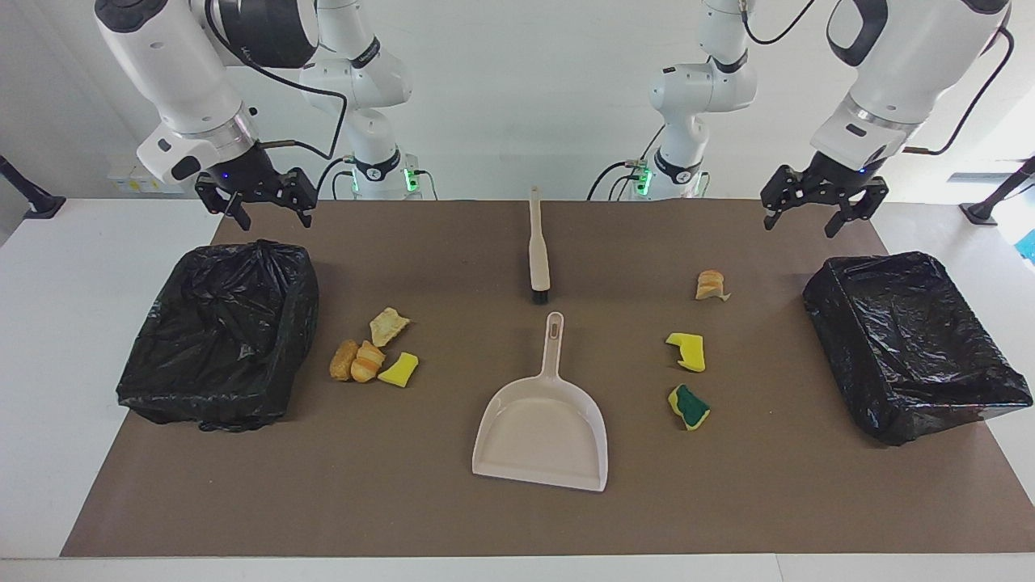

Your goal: Sweep and dump trash in bin

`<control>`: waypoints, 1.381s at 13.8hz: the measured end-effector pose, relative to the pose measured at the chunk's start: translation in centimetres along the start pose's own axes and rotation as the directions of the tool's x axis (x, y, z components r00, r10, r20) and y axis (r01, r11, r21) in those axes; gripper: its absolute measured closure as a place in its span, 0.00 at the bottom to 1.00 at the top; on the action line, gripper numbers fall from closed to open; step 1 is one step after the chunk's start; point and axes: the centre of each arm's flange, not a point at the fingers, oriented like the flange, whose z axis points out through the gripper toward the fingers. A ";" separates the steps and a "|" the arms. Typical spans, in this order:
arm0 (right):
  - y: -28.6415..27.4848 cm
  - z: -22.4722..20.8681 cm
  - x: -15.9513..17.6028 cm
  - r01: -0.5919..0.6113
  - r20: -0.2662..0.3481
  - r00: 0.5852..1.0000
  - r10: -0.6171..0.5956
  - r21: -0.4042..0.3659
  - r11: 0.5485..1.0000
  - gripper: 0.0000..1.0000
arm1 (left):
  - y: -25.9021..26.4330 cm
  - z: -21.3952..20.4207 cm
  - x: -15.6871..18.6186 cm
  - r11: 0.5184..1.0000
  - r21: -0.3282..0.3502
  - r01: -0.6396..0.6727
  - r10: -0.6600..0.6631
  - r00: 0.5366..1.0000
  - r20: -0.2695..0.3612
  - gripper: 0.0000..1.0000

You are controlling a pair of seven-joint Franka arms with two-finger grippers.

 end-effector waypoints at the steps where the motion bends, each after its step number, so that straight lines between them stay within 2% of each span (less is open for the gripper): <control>1: 0.0 0.0 0.0 0.000 0.000 1.000 0.000 0.000 1.000 0.00 | 1.1 1.1 -0.1 1.000 0.000 -0.011 0.011 1.000 -0.007 0.00; 8: 0.0 0.0 0.0 0.000 0.000 1.000 0.000 0.000 1.000 0.00 | 9.9 8.9 -1.6 1.000 -0.010 0.008 -0.008 0.998 -0.069 0.00; 13: 0.0 0.0 0.0 0.000 0.000 1.000 0.000 0.000 1.000 0.00 | 16.1 14.6 -4.9 0.996 -0.015 -0.083 0.082 0.995 -0.063 0.00; 16: 0.0 0.0 0.0 0.000 0.000 1.000 0.000 0.000 1.000 0.00 | 19.1 17.6 -6.9 0.998 -0.024 -0.051 0.050 0.997 -0.065 0.00; 19: 0.0 0.0 0.0 0.000 0.000 1.000 0.000 0.000 1.000 0.00 | 24.5 20.6 -10.4 0.999 -0.041 0.000 -0.003 0.998 -0.058 0.00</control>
